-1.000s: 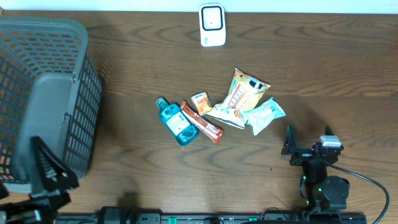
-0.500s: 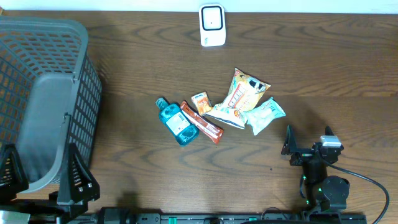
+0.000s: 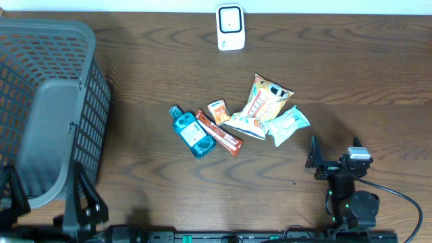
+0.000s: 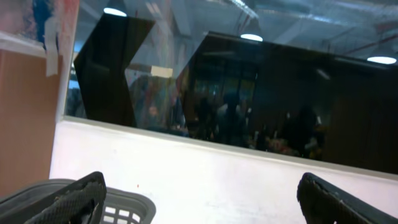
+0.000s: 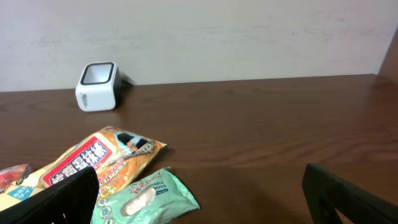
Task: Scan the item barcode
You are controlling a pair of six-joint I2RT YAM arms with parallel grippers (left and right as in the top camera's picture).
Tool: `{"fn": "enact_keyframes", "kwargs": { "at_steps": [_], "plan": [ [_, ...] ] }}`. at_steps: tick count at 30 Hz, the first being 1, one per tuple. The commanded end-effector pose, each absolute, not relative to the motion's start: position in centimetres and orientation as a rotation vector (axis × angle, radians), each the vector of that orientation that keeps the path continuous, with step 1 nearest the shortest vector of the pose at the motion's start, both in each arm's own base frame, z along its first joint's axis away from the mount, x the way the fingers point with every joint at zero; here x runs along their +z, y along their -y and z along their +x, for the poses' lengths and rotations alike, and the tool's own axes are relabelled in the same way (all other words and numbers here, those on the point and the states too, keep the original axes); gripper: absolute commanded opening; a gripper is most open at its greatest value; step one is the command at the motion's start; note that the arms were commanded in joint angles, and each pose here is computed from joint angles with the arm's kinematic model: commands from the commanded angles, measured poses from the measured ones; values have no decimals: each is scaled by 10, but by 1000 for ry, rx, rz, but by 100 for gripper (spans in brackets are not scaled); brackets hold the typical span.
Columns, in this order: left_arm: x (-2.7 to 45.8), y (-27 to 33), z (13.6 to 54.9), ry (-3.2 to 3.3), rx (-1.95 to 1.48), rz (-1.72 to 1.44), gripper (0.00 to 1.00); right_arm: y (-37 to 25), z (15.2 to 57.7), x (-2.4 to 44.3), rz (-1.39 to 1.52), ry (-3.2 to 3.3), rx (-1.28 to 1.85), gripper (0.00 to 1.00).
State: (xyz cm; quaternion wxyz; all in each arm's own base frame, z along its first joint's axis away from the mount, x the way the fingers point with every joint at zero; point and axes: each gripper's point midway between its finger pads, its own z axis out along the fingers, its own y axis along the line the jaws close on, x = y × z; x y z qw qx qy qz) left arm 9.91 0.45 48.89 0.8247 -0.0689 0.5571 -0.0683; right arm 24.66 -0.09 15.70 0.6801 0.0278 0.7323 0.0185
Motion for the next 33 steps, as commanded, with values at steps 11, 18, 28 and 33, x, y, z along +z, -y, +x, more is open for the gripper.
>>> {"fn": "enact_keyframes", "kwargs": {
  "at_steps": [11,18,28,33],
  "plan": [
    [480,2,28,-1053,-219,-152,98,-43,241,162,207,-1644,581,99],
    [480,1,28,-1055,-254,-156,98,-111,206,165,328,-1759,1333,99],
    [486,-20,23,-1004,-181,-263,98,-135,178,207,-40,-1654,1399,99],
    [485,-54,14,-945,-77,-445,98,-118,195,215,8,-1711,1162,99]
  ]
}}
